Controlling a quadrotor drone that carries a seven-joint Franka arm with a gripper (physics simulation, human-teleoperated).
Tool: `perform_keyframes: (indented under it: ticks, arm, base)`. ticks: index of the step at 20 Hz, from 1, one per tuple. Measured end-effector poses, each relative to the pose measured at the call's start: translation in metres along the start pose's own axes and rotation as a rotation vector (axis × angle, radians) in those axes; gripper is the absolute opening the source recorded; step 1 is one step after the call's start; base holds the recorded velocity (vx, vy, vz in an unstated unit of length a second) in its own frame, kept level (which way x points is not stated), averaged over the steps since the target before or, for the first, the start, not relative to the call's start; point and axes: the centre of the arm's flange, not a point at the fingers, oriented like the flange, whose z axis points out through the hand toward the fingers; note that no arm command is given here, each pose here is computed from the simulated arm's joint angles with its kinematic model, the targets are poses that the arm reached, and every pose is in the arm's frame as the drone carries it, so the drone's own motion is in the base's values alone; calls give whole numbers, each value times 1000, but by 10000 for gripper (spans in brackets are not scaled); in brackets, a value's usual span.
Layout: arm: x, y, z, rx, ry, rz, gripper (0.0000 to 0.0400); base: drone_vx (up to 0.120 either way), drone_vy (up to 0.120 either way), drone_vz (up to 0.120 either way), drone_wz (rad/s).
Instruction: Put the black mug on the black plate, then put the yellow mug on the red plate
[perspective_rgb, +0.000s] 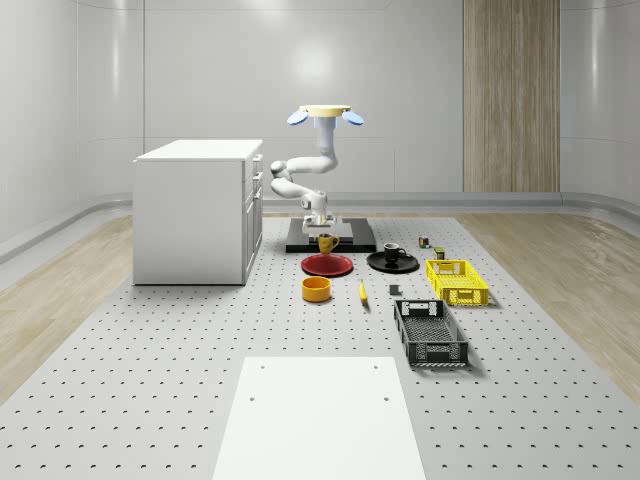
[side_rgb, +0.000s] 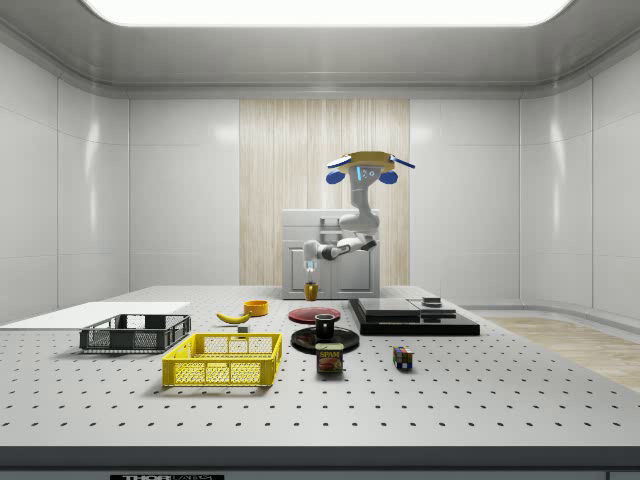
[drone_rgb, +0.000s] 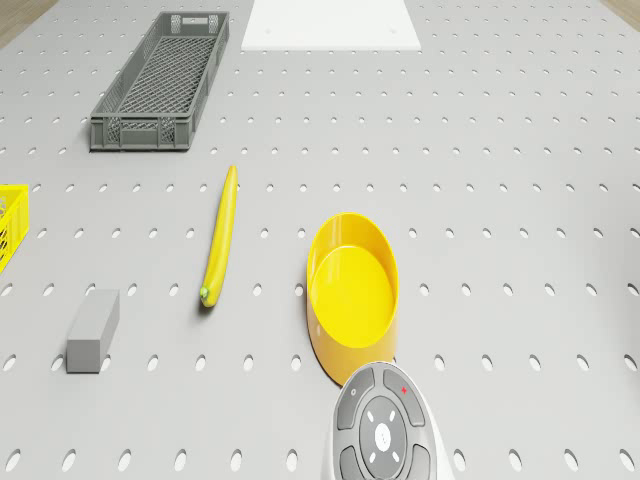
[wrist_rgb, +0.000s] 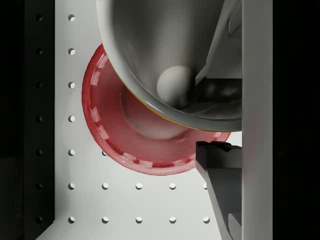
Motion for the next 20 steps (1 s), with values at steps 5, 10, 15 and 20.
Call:
perform_keyframes:
  ticks: [5, 10, 15, 20]
  arm:
    - [0, 0, 22, 0, 0, 0, 110]
    - [-7, 8, 35, 0, 0, 0, 110]
    - [-11, 12, 48, 0, 0, 0, 110]
    - [-13, 14, 62, 0, 0, 0, 174]
  base:
    - [0, 0, 0, 0]
    - [0, 0, 0, 0]
    - [0, 0, 0, 0]
    - [0, 0, 0, 0]
